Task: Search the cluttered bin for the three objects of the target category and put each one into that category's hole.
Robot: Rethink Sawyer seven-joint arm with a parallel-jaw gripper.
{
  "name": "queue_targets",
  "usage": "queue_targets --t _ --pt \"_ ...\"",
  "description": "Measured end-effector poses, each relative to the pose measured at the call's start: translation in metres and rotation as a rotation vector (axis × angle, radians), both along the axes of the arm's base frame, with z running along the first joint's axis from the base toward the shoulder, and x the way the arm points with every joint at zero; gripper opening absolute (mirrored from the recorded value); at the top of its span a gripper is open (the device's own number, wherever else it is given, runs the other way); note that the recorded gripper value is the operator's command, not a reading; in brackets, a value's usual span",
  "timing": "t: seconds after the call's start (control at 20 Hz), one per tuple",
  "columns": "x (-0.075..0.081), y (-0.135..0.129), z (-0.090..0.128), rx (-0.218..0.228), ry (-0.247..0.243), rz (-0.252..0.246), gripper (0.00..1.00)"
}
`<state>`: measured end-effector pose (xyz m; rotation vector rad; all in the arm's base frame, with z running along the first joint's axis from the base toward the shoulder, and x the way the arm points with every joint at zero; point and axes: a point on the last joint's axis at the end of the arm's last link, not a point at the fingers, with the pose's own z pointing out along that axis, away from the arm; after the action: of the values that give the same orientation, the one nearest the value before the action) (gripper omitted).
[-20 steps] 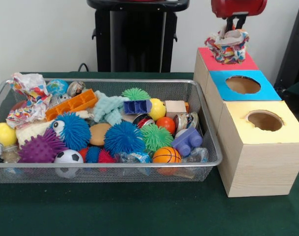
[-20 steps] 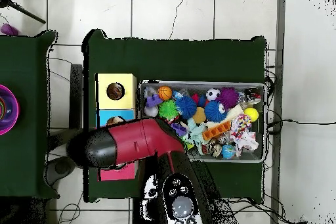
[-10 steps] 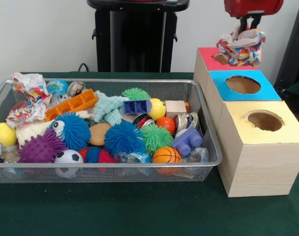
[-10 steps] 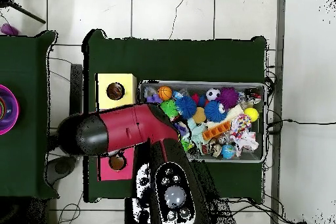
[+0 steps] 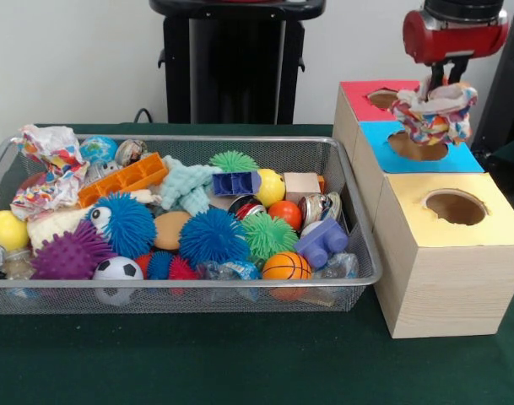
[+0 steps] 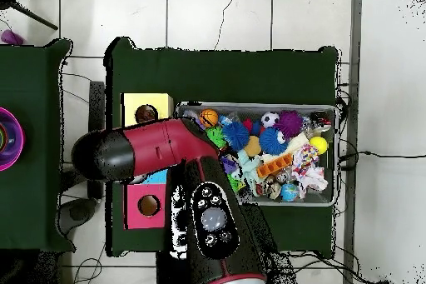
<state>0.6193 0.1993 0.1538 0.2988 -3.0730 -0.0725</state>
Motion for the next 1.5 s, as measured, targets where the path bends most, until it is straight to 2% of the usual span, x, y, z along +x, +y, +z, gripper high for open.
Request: queue_targets --t 0.7,1.05,1.5 --pt "0.03 0.001 -0.035 0.035 -0.059 -0.022 0.0" --pt "0.05 0.0 -0.035 0.041 -0.088 -0.034 0.0" --pt "0.081 -0.003 -0.021 0.045 -0.145 -0.05 0.0"
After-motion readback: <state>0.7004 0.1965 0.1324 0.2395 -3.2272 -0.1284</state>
